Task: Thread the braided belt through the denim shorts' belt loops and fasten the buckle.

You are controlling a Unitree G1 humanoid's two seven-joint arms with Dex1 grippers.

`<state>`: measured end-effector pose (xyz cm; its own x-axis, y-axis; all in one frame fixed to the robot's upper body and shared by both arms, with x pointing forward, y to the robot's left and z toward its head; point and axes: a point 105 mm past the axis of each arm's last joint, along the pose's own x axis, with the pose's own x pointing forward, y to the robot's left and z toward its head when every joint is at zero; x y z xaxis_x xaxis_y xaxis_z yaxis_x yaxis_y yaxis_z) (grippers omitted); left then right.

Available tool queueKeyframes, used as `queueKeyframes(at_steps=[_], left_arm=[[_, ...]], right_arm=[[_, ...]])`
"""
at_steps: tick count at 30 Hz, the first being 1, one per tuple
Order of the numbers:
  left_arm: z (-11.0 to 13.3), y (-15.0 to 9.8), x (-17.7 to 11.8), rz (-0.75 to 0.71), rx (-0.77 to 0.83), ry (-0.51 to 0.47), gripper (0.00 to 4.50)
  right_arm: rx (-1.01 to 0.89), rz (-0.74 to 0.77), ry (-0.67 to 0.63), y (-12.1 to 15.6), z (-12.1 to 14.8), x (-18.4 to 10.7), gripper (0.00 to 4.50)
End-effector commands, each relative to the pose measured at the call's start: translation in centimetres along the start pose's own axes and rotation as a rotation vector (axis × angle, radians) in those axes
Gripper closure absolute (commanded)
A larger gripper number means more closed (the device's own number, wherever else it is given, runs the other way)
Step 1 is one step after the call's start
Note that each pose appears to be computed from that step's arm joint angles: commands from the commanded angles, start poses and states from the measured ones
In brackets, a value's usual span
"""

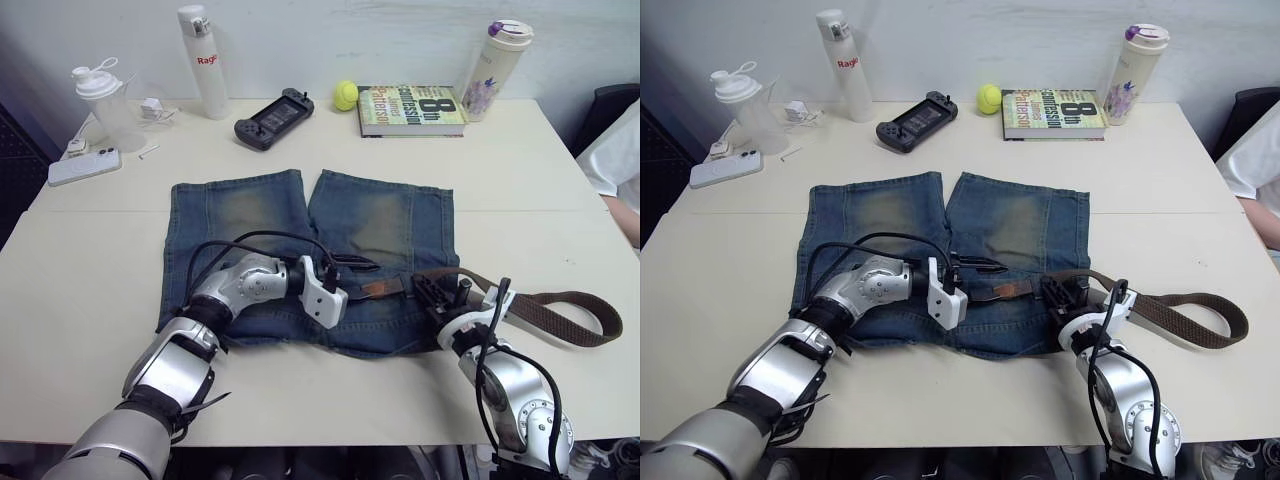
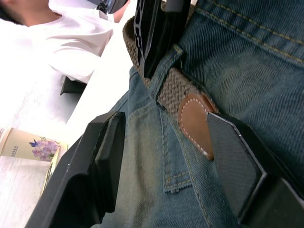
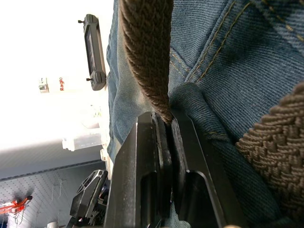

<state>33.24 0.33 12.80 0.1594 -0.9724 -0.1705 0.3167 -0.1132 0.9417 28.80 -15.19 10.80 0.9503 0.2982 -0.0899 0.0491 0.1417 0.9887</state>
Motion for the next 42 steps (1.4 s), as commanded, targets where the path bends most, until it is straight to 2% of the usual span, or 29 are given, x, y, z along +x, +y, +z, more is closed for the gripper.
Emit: queueKeyframes(at_steps=[1, 2, 5, 9, 12, 16, 18, 21, 25, 31, 38, 42], left_arm=[[0.7, -0.4, 0.5, -0.023, -0.003, -0.036, 3.11], [0.7, -0.2, 0.3, -0.019, -0.008, -0.035, 3.54], [0.6, 0.9, -0.5, -0.004, -0.035, -0.032, 3.54], [0.8, 3.0, -2.5, 0.0, -0.227, -0.051, 3.54], [1.3, 2.7, -3.0, -0.085, -0.279, -0.062, 2.7], [1.8, 2.1, -2.6, -0.201, -0.322, -0.071, 0.8], [2.1, 2.0, -2.5, -0.241, -0.385, -0.08, 0.02], [2.2, 2.5, -2.6, -0.261, -0.47, -0.08, 0.02], [0.7, 2.7, -2.2, -0.265, -0.424, 0.008, 0.02], [-0.7, 2.0, -0.4, -0.286, -0.236, 0.104, 0.02], [-1.4, 2.8, 0.3, -0.191, -0.148, 0.129, 0.02], [-0.8, 4.1, 0.5, -0.089, -0.16, 0.077, 0.02]], right_arm=[[-0.019, 0.044, 0.012, 1.1, -0.4, -0.2, 4.5], [-0.019, 0.044, 0.01, 1.1, -0.4, -0.2, 4.5], [-0.02, 0.046, 0.006, 1.1, -0.3, -0.3, 4.5], [-0.012, 0.059, -0.01, 1.4, 0.0, -0.2, 4.5], [-0.008, 0.064, -0.016, 1.5, -0.1, -0.2, 4.5], [-0.005, 0.068, -0.016, 1.7, -0.4, 0.1, 4.5], [-0.006, 0.066, -0.015, 1.6, -0.5, 0.2, 4.5], [-0.01, 0.063, -0.016, 1.4, -0.5, 0.3, 4.5], [-0.019, 0.068, -0.024, 1.6, -0.3, 0.2, 4.5], [-0.032, 0.077, -0.036, 2.0, -0.1, 0.2, 4.5], [-0.026, 0.09, -0.039, 2.2, -0.2, 0.2, 4.5], [-0.026, 0.088, -0.038, 2.1, -0.2, 0.2, 4.5]])
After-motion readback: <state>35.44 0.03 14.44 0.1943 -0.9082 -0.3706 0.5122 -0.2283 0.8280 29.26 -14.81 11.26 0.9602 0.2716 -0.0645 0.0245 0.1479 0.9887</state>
